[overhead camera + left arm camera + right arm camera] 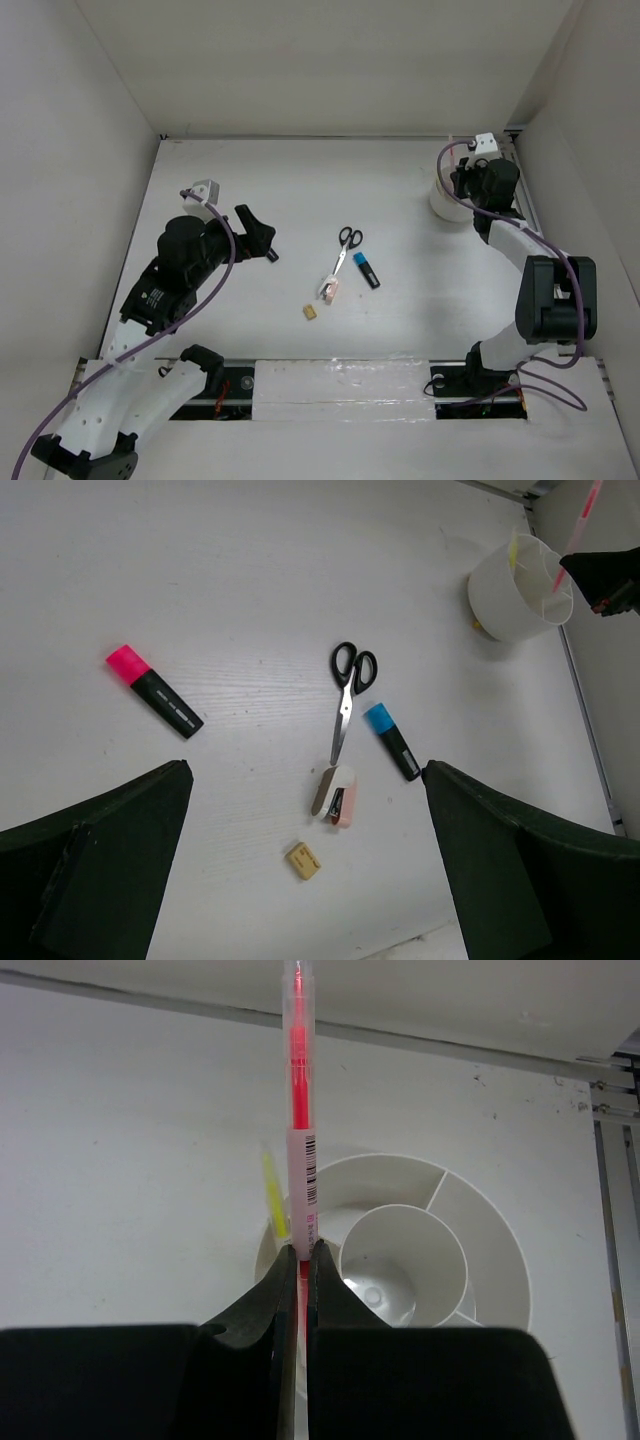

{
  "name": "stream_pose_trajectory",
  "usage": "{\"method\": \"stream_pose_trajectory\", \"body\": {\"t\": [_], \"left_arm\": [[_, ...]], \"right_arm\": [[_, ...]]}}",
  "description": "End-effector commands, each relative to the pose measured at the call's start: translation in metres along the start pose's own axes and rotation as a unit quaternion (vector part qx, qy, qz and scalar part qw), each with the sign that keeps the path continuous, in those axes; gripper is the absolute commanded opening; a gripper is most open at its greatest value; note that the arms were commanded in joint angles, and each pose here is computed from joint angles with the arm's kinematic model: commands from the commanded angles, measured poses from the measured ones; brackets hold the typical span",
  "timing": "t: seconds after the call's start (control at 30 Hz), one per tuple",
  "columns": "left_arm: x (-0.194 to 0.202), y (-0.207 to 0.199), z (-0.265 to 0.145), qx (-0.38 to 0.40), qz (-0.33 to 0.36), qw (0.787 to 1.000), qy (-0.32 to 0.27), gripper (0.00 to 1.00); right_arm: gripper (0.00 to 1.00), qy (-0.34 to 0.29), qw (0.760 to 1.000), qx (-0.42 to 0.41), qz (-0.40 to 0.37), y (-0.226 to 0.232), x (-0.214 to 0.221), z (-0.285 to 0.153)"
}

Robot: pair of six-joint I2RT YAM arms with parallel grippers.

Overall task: Sort the stationery into containers
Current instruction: Place the pen in the storage box.

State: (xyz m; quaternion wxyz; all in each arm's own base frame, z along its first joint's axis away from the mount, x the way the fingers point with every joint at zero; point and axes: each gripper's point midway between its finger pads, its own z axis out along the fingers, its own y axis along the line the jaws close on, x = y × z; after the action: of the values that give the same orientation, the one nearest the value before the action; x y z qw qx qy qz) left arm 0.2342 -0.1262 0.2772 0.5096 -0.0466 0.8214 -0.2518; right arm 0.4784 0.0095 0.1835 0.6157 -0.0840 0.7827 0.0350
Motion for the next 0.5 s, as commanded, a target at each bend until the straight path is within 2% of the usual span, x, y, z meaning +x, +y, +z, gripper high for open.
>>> {"method": "stream_pose_trajectory", "body": {"t": [0.0,0.07,0.47], "left_arm": [[-0.006,-0.007,-0.003,0.02,0.009,1.0,-0.017,1.0],[-0.006,-0.007,-0.003,0.02,0.009,1.0,-0.017,1.0],[-0.006,-0.008,-0.003,0.024,0.009,1.0,-0.014,1.0]], "right_arm": [[0.0,-0.027,1.0,0.016,0.001,-0.009,-0.023,0.003],[0.0,0.0,1.0,0.014,0.007,-0.008,-0.009,0.006],[0.0,0.04,0.999,0.018,0.019,-0.009,0.012,0.009]]}}
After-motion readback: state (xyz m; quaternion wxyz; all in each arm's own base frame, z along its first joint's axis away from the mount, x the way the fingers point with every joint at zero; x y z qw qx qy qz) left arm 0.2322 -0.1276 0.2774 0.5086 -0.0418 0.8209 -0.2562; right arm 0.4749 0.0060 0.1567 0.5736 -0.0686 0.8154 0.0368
